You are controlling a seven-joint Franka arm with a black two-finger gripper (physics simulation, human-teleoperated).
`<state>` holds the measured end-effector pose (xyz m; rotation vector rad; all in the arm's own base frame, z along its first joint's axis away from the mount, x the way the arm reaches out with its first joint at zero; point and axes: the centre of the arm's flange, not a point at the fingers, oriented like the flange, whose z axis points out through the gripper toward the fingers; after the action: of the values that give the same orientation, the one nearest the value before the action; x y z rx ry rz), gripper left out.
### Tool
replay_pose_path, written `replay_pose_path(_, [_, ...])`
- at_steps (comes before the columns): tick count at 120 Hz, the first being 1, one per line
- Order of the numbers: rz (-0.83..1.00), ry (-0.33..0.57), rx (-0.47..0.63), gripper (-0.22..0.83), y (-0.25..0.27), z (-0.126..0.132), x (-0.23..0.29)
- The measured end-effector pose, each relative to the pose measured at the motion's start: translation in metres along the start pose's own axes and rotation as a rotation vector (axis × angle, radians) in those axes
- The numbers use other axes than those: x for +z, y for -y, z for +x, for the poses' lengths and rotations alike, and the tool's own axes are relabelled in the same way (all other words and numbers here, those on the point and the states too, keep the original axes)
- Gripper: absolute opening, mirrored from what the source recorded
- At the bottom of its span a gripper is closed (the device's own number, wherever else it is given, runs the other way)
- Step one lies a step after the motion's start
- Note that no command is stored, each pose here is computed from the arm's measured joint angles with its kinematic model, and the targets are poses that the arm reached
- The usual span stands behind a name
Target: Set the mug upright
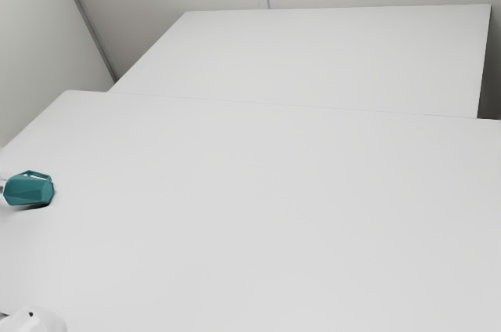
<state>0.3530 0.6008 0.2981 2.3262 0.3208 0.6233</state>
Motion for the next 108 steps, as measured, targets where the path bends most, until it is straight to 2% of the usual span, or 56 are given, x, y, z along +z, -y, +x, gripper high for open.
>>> replay_pose_path(46, [-0.064, 0.024, 0.069, 0.59, -0.009, 0.006, 0.038])
replay_pose_path(58, [-0.080, 0.029, 0.076, 0.54, -0.010, 0.004, 0.045])
replay_pose_path(68, [-0.086, 0.030, 0.081, 0.43, -0.009, 0.003, 0.044])
replay_pose_path(90, [-0.088, 0.031, 0.090, 0.08, -0.009, 0.001, 0.042])
replay_pose_path(108, [-0.086, 0.036, 0.101, -0.03, -0.011, 0.002, 0.042])
